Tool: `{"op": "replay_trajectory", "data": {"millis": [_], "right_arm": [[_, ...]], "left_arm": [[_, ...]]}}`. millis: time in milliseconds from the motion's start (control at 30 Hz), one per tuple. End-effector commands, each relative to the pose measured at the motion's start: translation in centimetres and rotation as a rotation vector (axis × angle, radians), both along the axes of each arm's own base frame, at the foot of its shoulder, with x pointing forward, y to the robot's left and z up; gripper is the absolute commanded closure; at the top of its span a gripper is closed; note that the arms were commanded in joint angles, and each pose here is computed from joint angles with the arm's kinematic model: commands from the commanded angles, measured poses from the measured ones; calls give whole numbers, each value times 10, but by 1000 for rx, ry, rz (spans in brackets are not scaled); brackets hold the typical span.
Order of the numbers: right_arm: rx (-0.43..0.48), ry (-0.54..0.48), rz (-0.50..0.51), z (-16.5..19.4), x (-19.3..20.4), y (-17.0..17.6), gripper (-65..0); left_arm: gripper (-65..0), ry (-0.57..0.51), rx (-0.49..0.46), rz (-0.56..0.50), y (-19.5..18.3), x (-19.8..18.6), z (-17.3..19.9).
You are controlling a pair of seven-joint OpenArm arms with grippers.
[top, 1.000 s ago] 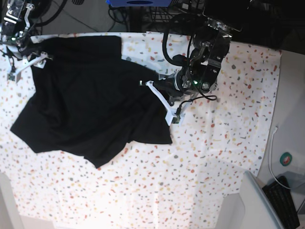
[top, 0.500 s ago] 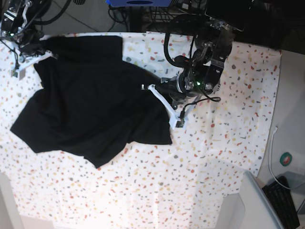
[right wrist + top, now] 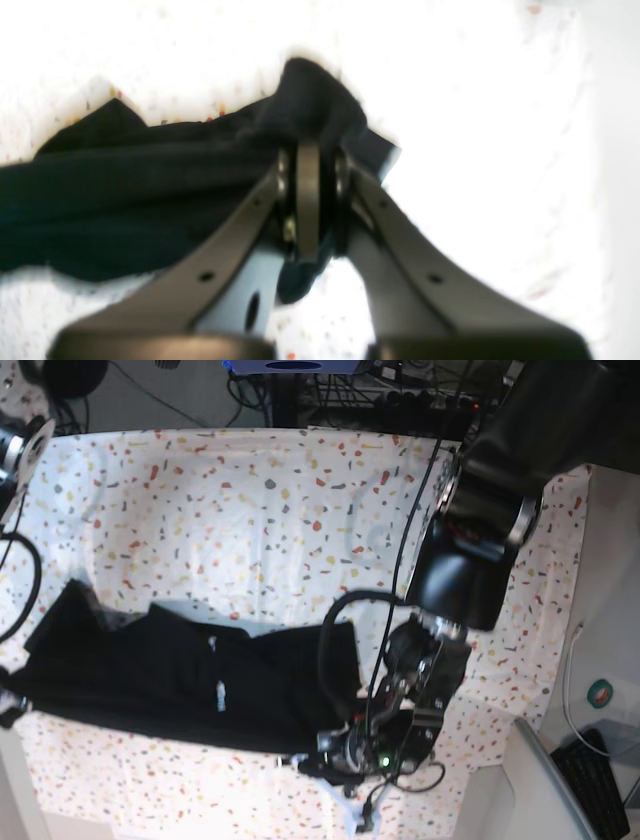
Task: Layout the t-shirt on the table in an organized manner, then fold the t-shirt properly
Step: 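Lift and shake the shirt with both grippers, then lay it down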
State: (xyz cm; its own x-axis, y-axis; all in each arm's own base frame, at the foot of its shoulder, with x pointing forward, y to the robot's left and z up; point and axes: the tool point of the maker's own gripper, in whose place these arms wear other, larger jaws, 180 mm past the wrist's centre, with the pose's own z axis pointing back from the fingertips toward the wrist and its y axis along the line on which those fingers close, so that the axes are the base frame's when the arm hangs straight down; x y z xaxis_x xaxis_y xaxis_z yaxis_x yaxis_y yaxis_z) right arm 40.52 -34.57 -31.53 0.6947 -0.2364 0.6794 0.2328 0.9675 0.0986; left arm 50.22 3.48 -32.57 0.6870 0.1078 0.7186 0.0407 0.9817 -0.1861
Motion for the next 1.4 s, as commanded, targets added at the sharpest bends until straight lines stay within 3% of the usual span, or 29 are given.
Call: {"op": "replay_trajectory", "data": {"millis": [0,133,267,333,400,467,567,733,833,900,1100,1367], "right_arm": [[-95,-98,-14,52,26,-24,0],[-207,-247,37,157,80,-27,0],[-288,-387,22,254,93,-40,0],[-292,-396,13,275,89,-42,0],[-300,-381,0,277,77,-46,0],[-317,-355,7,261,63,-41,0],[-310,-270,30,207,46,-29,0],[-175,-52,21,68,-5,-15,0],[-104,55,15,-11,-52,2,0],[-73,94,10,-45,-77,12,0],[-26,184,-10,-97,-118,20,0],[9,254,-33,-119,-131,16,0]], "left_arm": [[0,-128,19,35,3,35,47],[0,-320,29,63,-7,96,140],[0,-509,-25,52,-20,110,238],[0,-552,-48,28,-26,101,260],[0,-526,-53,14,-19,86,248],[0,-511,-66,-6,-18,63,228],[0,-416,-67,-24,-10,23,164],[0,-164,-37,23,9,-51,26],[0,-103,19,49,19,-101,-39],[0,-83,47,60,23,-126,-69],[0,10,91,70,32,-170,-128],[0,57,93,77,35,-188,-141]]}}
